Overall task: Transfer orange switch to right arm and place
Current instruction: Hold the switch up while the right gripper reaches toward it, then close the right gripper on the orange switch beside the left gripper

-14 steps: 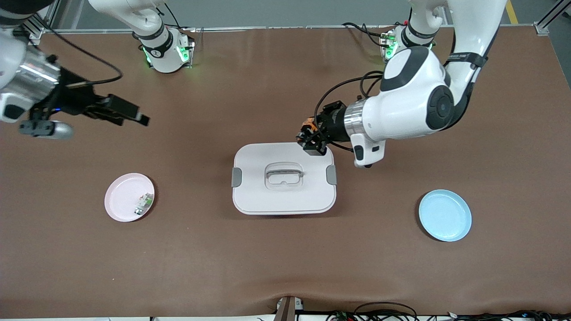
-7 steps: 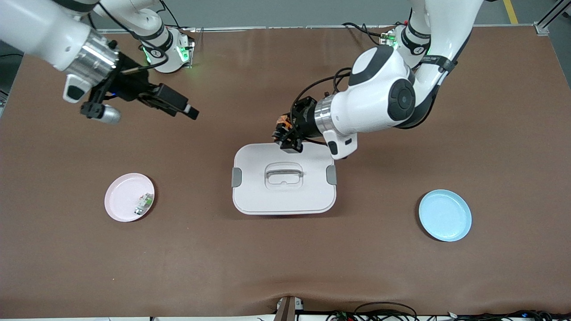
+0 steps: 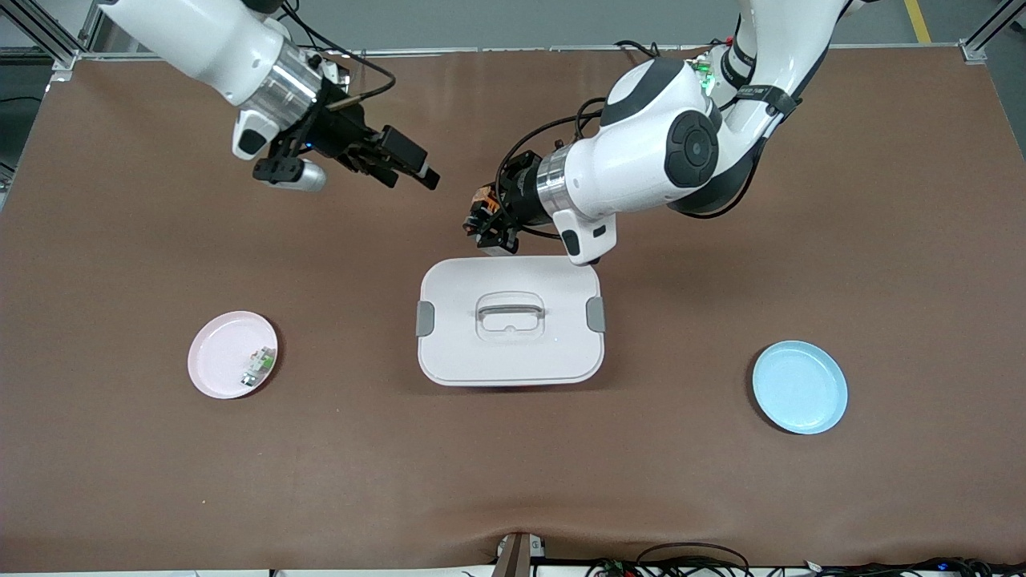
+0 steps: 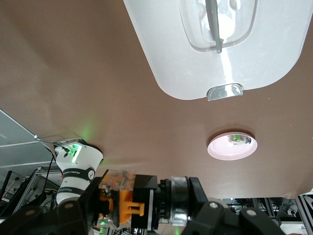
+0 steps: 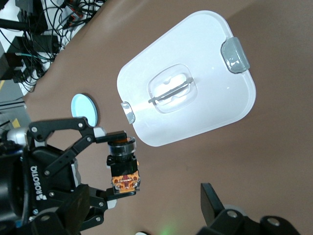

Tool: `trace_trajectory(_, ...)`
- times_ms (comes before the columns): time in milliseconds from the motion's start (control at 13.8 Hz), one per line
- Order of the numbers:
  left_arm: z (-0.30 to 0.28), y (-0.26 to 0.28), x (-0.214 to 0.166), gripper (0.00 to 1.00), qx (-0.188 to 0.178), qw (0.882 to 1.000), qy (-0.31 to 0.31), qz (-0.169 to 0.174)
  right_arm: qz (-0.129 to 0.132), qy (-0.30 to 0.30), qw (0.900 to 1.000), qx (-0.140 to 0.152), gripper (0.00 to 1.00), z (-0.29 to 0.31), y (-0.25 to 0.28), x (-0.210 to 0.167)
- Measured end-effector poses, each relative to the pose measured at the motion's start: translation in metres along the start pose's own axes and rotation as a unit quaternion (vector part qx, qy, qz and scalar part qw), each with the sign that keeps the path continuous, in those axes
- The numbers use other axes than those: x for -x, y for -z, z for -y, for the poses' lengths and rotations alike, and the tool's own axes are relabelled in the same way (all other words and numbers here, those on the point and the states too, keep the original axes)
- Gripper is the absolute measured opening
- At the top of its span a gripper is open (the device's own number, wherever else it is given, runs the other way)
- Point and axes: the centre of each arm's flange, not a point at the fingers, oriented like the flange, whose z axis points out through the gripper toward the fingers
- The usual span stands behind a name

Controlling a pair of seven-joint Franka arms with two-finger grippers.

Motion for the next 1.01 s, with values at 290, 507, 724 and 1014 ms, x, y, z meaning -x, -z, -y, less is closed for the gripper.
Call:
trace_trajectory(290, 0.003, -0.005, 0.006, 0.74, -0.003, 1.0, 0.001, 0.0, -0.003, 0.018, 1.0, 0.0, 1.0, 0.009, -0.006, 0.013)
trace_trajectory(507, 0.006, -0.011, 0.013, 0.74, -0.004, 1.0, 0.002, 0.002, -0.01, 0.023, 1.0, -0.012, 1.0, 0.018, -0.016, 0.026)
trace_trajectory(724, 0.005, -0.011, 0.013, 0.74, -0.003, 1.0, 0.003, 0.003, -0.02, 0.02, 1.0, -0.013, 1.0, 0.015, -0.036, 0.024)
trace_trajectory(1014, 0.005, -0.011, 0.012, 0.74, -0.003, 1.0, 0.003, 0.003, -0.033, 0.019, 0.999, -0.013, 1.0, 0.009, -0.067, 0.025)
